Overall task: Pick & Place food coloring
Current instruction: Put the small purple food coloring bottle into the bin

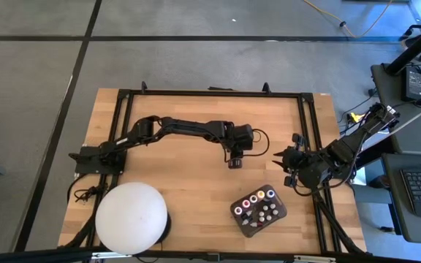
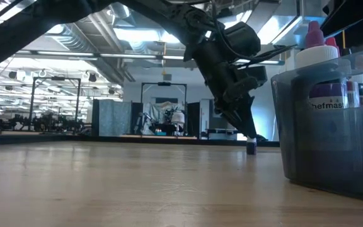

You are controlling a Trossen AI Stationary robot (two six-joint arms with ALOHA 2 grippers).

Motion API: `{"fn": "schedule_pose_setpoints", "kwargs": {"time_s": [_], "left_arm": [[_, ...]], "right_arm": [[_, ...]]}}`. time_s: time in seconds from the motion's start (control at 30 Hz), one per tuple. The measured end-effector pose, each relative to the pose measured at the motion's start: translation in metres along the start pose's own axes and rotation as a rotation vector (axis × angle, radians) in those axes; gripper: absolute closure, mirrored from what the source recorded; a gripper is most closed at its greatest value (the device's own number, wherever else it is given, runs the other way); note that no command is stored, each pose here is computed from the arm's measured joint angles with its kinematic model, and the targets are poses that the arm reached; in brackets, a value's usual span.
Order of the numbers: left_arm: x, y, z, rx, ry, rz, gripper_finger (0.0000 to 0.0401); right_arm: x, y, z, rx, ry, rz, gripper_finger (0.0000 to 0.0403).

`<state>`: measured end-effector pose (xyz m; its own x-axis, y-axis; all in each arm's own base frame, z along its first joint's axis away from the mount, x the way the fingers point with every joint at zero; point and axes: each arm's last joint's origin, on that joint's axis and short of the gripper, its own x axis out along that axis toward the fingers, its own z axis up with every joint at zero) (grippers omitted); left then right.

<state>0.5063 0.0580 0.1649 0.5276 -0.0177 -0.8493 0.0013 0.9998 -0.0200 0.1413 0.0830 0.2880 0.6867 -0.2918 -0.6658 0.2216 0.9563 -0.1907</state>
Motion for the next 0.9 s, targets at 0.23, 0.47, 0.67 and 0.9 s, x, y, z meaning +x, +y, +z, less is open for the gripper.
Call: {"fn": "schedule_pose_setpoints", "kwargs": {"time_s": [0.23, 0.47, 0.67, 0.9], "left_arm": [[-0.002, 0.001, 0.001, 0.014, -0.007, 0.014, 0.0257], [-0.025, 0.008, 0.007, 0.031, -0.024, 0.072, 0.0211], [-0.077, 0.016, 0.021, 0.027, -0.149, 0.100, 0.0206], [-0.094, 0.020, 0.006, 0.039, -0.405, 0.067, 0.0209]], "right_arm": [[0.000, 0.000, 0.000, -0.003, -0.002, -0.003, 0.0293], [0.000, 0.000, 0.000, -0.055, -0.010, -0.019, 0.0293], [0.005, -0.007, 0.003, -0.025, 0.002, -0.065, 0.0293], [0.014, -0.017, 0.005, -0.037, 0.073, -0.064, 0.0266]]}}
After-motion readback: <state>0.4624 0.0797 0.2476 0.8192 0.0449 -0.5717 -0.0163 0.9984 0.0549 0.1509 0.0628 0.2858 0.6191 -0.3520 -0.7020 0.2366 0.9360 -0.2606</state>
